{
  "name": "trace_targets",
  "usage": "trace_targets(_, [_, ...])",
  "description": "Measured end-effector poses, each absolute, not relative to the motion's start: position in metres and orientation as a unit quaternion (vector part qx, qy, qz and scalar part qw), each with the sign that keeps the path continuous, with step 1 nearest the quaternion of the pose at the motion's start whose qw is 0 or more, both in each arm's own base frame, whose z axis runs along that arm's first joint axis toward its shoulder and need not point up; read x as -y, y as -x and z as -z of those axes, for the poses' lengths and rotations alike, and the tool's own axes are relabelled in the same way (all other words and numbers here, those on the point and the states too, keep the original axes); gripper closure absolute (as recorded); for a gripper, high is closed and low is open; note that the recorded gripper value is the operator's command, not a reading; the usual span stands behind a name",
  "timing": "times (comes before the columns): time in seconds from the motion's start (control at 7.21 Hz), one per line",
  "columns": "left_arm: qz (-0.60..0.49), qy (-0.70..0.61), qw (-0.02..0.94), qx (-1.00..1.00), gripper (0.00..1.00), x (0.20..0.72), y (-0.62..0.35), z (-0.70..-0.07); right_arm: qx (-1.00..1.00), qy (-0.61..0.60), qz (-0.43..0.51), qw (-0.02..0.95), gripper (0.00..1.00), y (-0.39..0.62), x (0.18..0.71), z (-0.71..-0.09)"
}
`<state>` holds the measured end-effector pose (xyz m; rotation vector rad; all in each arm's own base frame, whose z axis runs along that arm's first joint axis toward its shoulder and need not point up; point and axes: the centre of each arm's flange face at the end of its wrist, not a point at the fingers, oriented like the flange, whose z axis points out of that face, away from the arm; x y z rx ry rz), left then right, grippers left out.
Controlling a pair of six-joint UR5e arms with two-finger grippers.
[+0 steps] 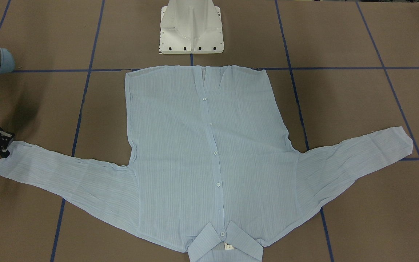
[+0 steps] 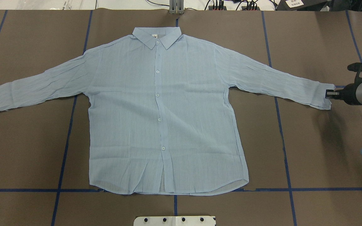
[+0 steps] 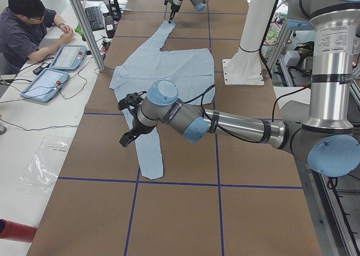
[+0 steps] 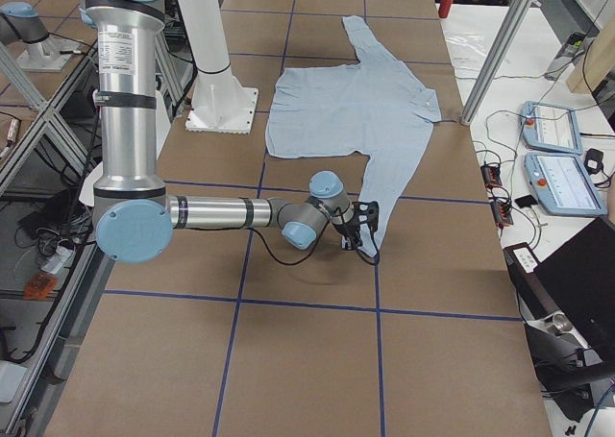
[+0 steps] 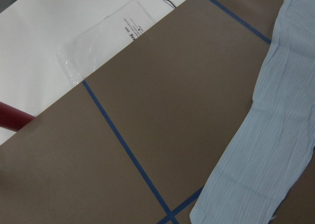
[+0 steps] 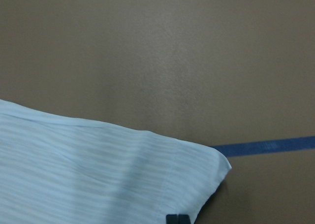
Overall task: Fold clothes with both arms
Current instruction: 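Carry the grasped sleeve with the right gripper across the shirt's chest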
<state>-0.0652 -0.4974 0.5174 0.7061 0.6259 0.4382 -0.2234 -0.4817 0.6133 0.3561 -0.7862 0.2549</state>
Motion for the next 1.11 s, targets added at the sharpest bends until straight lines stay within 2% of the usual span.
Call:
trace_targets(0.28, [-0.209,-0.337,0.868,-0.299,0.00,0.497,0.065,-0.517,0.413,-0.211,-0.116,0.878,1.00,0.224,0.492,-0.549])
trace_targets(0.69, [-0.209,-0.337,0.868,-0.299,0.00,0.497,0.065,-0.518,0.494,-0.287,-0.115,0.813,1.00,0.261,0.544,-0.395])
trace_targets(1.11, [-0.207,-0.337,0.868,-0.300,0.00,0.498,0.065,-0.517,0.549,-0.339,-0.113,0.756,1.00,0.372,0.547,-0.240])
